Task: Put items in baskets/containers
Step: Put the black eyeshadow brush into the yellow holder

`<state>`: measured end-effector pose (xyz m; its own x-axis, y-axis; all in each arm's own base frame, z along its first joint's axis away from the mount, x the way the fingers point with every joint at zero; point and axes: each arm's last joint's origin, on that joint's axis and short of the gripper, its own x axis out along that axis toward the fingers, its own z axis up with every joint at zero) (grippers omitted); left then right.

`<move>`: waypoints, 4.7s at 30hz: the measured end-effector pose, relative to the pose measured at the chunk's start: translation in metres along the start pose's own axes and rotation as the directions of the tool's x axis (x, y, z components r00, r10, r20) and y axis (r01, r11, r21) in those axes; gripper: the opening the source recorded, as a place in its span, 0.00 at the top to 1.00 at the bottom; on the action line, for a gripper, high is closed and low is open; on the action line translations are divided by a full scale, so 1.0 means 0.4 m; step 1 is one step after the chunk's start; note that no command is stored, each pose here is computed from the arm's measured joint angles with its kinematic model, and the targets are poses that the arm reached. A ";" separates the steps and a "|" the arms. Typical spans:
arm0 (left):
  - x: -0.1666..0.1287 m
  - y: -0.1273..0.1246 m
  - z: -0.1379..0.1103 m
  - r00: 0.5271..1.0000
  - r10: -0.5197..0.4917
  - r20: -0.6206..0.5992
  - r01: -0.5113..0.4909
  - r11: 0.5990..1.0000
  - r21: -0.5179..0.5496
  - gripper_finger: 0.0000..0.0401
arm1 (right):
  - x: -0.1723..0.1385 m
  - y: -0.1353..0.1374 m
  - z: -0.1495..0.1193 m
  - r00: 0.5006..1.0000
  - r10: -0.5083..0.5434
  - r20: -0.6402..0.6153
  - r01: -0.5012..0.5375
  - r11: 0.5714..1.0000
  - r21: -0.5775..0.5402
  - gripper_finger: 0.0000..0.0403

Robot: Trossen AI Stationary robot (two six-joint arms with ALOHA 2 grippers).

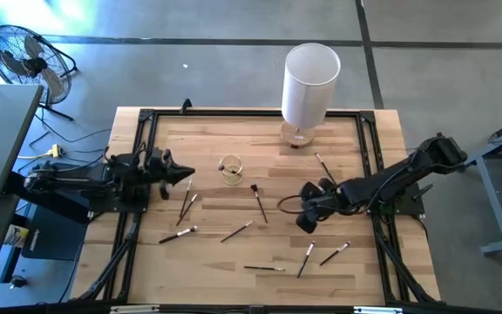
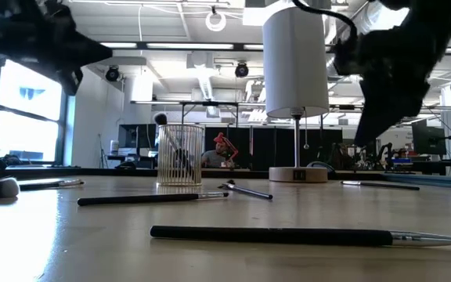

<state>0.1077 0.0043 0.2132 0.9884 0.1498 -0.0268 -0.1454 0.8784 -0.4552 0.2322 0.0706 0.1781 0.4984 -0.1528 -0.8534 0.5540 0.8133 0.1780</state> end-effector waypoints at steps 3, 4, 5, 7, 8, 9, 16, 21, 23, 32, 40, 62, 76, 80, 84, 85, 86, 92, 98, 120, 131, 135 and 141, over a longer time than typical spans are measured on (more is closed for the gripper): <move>0.030 -0.021 0.042 0.983 0.141 -0.114 -0.146 0.989 -0.035 1.00 | 0.008 -0.032 -0.014 0.999 0.039 0.037 -0.039 0.999 0.005 1.00; 0.040 -0.027 0.055 0.965 0.202 -0.166 -0.213 0.976 -0.054 1.00 | 0.008 -0.046 -0.016 0.998 0.044 0.044 -0.044 0.999 0.004 1.00; 0.050 -0.033 0.068 0.939 0.263 -0.222 -0.286 0.955 -0.076 1.00 | 0.007 -0.058 -0.017 0.997 0.056 0.054 -0.056 0.998 0.004 1.00; 0.063 -0.041 0.087 0.846 0.405 -0.348 -0.457 0.886 -0.080 1.00 | 0.000 -0.082 -0.015 0.995 0.080 0.061 -0.080 0.997 -0.004 1.00; 0.063 -0.042 0.094 0.777 0.479 -0.408 -0.551 0.831 -0.074 1.00 | -0.006 -0.093 -0.014 0.994 0.094 0.064 -0.094 0.996 -0.012 1.00; 0.061 -0.043 0.100 0.703 0.546 -0.456 -0.636 0.770 -0.058 1.00 | -0.013 -0.103 -0.013 0.992 0.109 0.067 -0.108 0.994 -0.021 1.00; 0.087 -0.041 0.077 0.356 0.646 -0.675 -0.851 0.523 0.052 0.98 | -0.067 -0.163 0.006 0.972 0.180 0.153 -0.166 0.981 -0.100 1.00; 0.137 -0.022 0.014 0.259 0.619 -0.742 -0.893 0.447 0.062 0.89 | -0.096 -0.190 0.019 0.957 0.213 0.194 -0.186 0.971 -0.151 1.00; 0.158 -0.016 -0.006 0.229 0.619 -0.751 -0.906 0.417 0.068 0.84 | -0.103 -0.199 0.023 0.954 0.228 0.195 -0.197 0.966 -0.166 1.00; 0.234 0.043 -0.050 0.164 0.572 -0.803 -0.927 0.369 0.073 0.66 | -0.106 -0.214 0.030 0.949 0.263 0.171 -0.222 0.948 -0.229 1.00; 0.262 0.100 -0.054 0.148 0.557 -0.817 -0.919 0.382 0.093 0.63 | -0.106 -0.212 0.027 0.946 0.291 0.143 -0.253 0.939 -0.234 1.00; 0.301 0.146 -0.115 0.052 0.545 -0.837 -0.889 0.407 0.210 0.63 | -0.105 -0.214 0.026 0.949 0.281 0.145 -0.242 0.940 -0.240 1.00; 0.301 0.148 -0.116 0.051 0.571 -0.819 -0.902 0.378 0.207 0.64 | -0.105 -0.214 0.027 0.950 0.276 0.149 -0.236 0.942 -0.240 1.00; 0.303 0.149 -0.116 0.055 0.577 -0.815 -0.904 0.375 0.204 0.69 | -0.105 -0.214 0.027 0.950 0.276 0.149 -0.234 0.940 -0.246 1.00; 0.304 0.149 -0.116 0.061 0.580 -0.812 -0.907 0.372 0.198 0.81 | -0.105 -0.214 0.027 0.950 0.276 0.149 -0.234 0.940 -0.246 1.00; 0.304 0.149 -0.116 0.061 0.581 -0.812 -0.907 0.371 0.198 0.85 | -0.105 -0.214 0.027 0.950 0.276 0.149 -0.234 0.940 -0.247 1.00; 0.304 0.150 -0.116 0.061 0.582 -0.811 -0.908 0.369 0.197 0.89 | -0.105 -0.214 0.027 0.950 0.276 0.149 -0.234 0.940 -0.247 1.00; 0.303 0.148 -0.117 0.058 0.563 -0.824 -0.908 0.373 0.191 0.98 | -0.105 -0.214 0.027 0.950 0.276 0.149 -0.235 0.940 -0.247 1.00; 0.311 0.088 -0.123 0.092 0.553 -0.828 -0.882 0.432 0.190 0.99 | -0.105 -0.214 0.027 0.949 0.276 0.149 -0.235 0.940 -0.247 1.00; 0.314 -0.221 0.072 0.642 0.760 0.106 -0.756 0.650 -0.078 1.00 | -0.106 -0.212 0.028 0.946 0.286 0.155 -0.238 0.934 -0.268 1.00; 0.396 -0.177 0.120 0.652 0.742 0.158 -0.758 0.644 0.101 1.00 | -0.107 -0.210 0.031 0.942 0.288 0.170 -0.230 0.927 -0.295 1.00; 0.411 -0.142 0.121 0.634 0.760 0.140 -0.773 0.623 0.119 1.00 | -0.107 -0.211 0.031 0.943 0.286 0.168 -0.228 0.927 -0.297 1.00; 0.444 -0.099 0.109 0.682 0.721 0.119 -0.731 0.672 0.117 1.00 | -0.107 -0.211 0.031 0.944 0.285 0.169 -0.225 0.925 -0.305 1.00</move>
<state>0.2871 0.0159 0.2653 0.5643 0.7898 -0.2405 -0.8254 0.5343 -0.1822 0.1724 0.0016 0.2056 0.7407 -0.0069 -0.6718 0.1974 0.9581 0.2077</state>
